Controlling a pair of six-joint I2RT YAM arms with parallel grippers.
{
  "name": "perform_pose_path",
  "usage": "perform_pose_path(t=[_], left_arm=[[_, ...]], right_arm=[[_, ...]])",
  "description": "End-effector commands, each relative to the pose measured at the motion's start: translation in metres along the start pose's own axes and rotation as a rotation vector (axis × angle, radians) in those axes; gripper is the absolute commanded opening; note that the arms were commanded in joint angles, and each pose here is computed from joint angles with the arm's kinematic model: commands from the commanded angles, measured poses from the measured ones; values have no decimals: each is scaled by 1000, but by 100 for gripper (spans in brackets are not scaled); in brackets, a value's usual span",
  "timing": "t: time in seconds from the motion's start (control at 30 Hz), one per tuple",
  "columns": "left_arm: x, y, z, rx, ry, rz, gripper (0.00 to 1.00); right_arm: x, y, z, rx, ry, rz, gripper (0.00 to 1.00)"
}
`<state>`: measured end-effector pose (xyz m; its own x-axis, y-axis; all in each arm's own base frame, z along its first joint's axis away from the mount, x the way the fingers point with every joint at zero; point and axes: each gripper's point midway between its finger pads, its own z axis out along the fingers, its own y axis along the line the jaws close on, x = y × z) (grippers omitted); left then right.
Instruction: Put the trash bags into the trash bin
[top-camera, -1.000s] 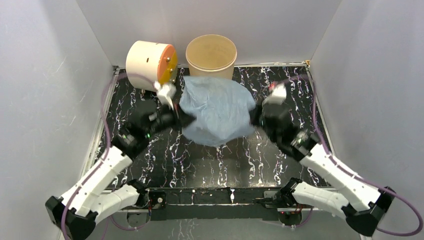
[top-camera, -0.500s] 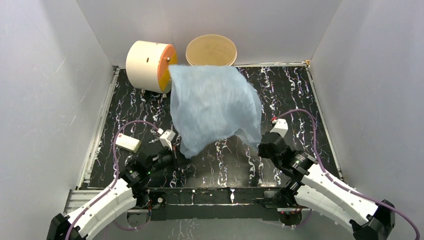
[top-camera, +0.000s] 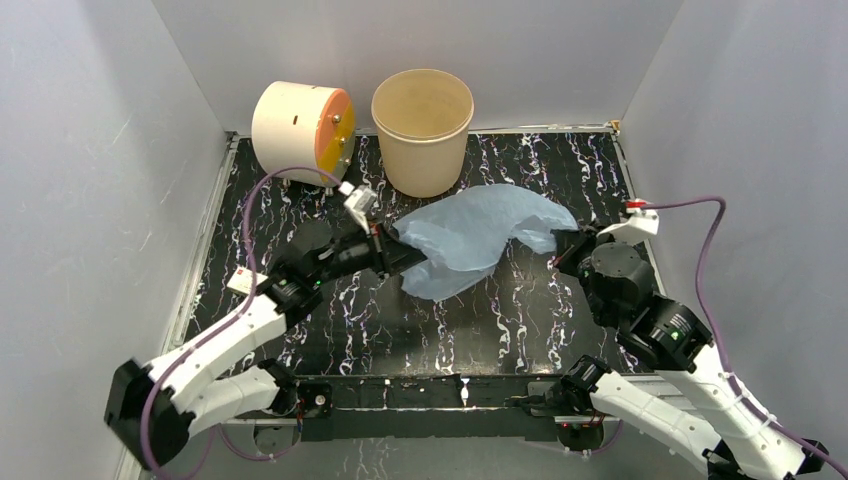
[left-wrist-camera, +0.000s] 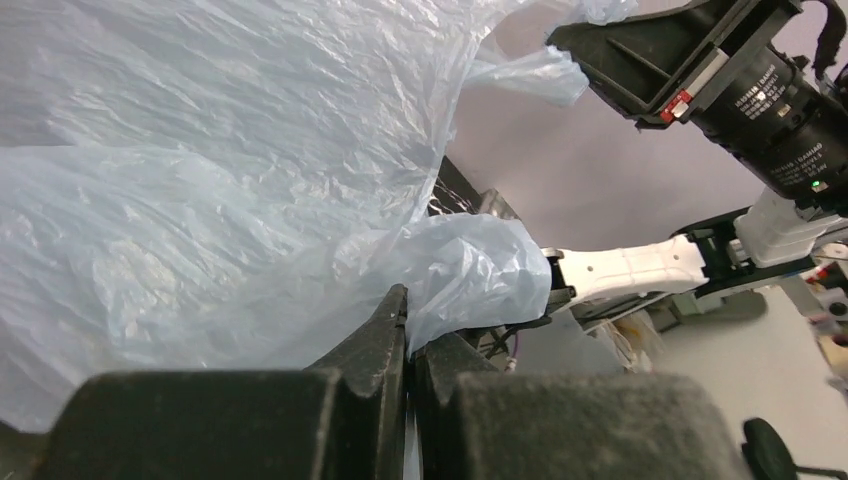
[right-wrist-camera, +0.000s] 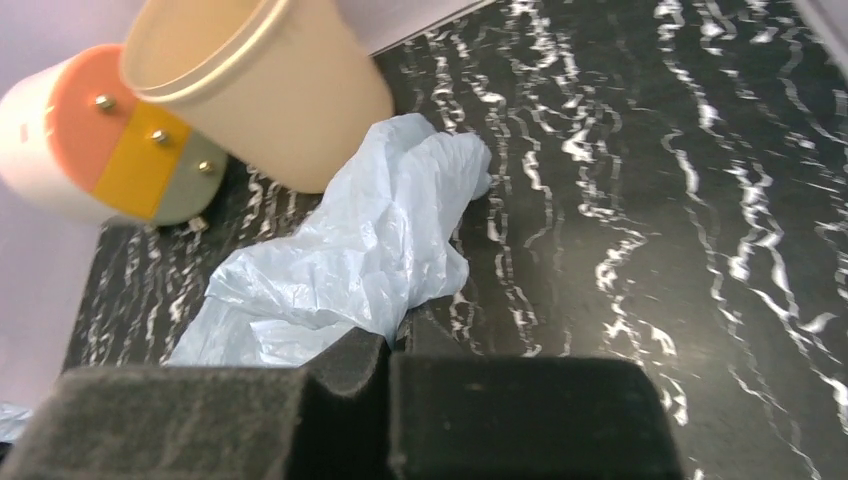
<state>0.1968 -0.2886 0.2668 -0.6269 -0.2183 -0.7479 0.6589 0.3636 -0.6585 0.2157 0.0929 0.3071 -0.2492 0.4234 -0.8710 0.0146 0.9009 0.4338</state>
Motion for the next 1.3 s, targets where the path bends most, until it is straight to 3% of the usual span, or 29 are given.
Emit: perform_pose_path(t=[0.0, 0.1, 0.17, 0.27, 0.33, 0.43, 0.53, 0.6, 0.67, 0.83, 1.07, 1.17, 1.27], left_arm=[[-16, -42, 29, 177, -3, 19, 0], [-9, -33, 44, 138, 32, -19, 0], [-3, -18, 44, 65, 43, -45, 0], [-18, 20, 20, -178, -14, -35, 0], [-19, 60, -3, -357, 6, -60, 0], [2, 125, -40, -570, 83, -174, 0], [38, 133, -47, -513, 237, -303, 0], [47, 113, -43, -397, 289, -323, 0], [41, 87, -39, -262, 282, -296, 0], [4, 20, -28, -25, 178, -219, 0], [2, -4, -10, 110, 109, -274, 0], [7, 1, -2, 77, 97, -253, 0], [11, -1, 6, 92, 94, -242, 0]], right_arm=[[-36, -25, -21, 59, -128, 31, 0], [-36, 35, -37, -331, -125, -88, 0], [-14, 65, -42, -486, -14, -165, 0], [41, 89, -34, -560, 284, -280, 0], [76, 92, -21, -513, 479, -334, 0], [106, 109, -19, -601, 629, -385, 0], [96, 133, -23, -673, 634, -339, 0], [90, 159, -35, -836, 598, -290, 0], [94, 177, -48, -971, 617, -243, 0], [125, 201, -45, -1049, 775, -90, 0], [132, 211, -27, -1002, 756, 44, 1], [123, 187, 4, -764, 633, 72, 3], [103, 188, -6, -879, 550, 97, 4]])
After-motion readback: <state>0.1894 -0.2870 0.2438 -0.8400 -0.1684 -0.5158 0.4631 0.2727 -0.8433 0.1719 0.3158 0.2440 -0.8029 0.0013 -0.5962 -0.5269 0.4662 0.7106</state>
